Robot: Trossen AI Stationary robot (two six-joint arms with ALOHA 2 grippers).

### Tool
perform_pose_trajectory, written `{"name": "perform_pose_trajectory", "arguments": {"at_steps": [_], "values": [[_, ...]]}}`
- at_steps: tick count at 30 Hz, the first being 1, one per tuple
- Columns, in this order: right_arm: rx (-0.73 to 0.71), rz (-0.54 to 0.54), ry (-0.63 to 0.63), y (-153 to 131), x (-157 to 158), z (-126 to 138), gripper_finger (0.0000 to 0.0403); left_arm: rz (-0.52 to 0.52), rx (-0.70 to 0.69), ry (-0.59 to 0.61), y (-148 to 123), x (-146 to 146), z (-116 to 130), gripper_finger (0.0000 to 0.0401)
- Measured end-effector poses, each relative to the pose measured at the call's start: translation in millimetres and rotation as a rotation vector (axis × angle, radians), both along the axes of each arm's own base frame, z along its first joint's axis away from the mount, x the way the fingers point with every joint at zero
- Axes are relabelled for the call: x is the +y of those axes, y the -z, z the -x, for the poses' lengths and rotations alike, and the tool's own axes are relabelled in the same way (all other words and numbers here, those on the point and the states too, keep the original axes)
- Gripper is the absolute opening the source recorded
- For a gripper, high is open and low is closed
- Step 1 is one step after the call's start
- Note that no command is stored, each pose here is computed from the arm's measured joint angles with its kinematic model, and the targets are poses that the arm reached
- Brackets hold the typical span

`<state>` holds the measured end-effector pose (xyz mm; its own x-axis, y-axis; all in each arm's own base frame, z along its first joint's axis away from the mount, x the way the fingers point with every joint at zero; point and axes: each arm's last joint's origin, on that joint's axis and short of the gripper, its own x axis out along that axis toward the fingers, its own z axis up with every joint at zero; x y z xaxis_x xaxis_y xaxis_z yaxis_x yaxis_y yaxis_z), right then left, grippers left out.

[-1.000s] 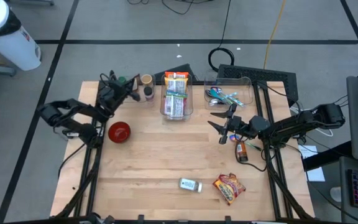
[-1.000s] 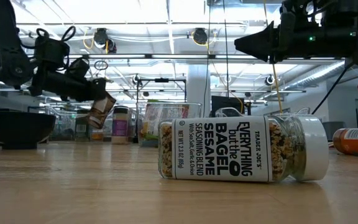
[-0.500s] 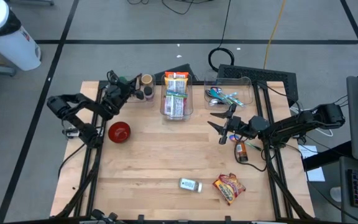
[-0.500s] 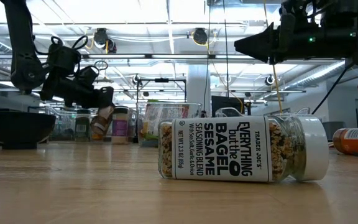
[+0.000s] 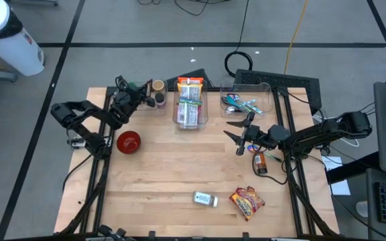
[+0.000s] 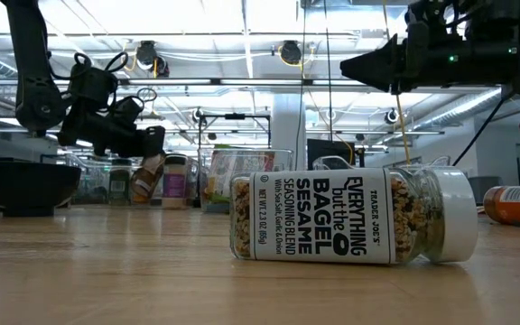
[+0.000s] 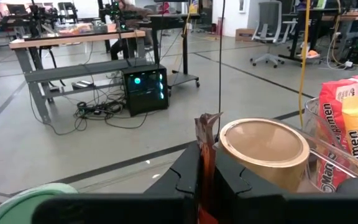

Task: Pick & Place Food Item
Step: Put the orange seasoning pack into the left transparent bin, then put the blue spoon into the right transparent bin

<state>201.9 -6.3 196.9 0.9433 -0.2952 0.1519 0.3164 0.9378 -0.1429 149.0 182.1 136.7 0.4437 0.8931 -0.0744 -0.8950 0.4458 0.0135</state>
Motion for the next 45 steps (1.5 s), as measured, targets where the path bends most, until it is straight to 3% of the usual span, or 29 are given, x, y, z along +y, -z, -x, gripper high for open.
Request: {"name": "perform_pose_trajectory", "arguments": {"at_steps": [29,40,45], "values": [[0.0,0.0,0.0,0.0,0.0,0.0,0.0169,0.005,0.036,0.036,2.1,-0.5,-0.7,0.003],[-0.006,-0.018,-0.003,0.0,0.0,0.0,0.0169,0.002,0.039,0.047,1.9,-0.7,-1.0,0.0139],[-0.006,-0.018,-0.003,0.0,0.0,0.0,0.0169,-0.044,0.07,0.051,-3.8,-1.4,-0.4,0.0169]]}}
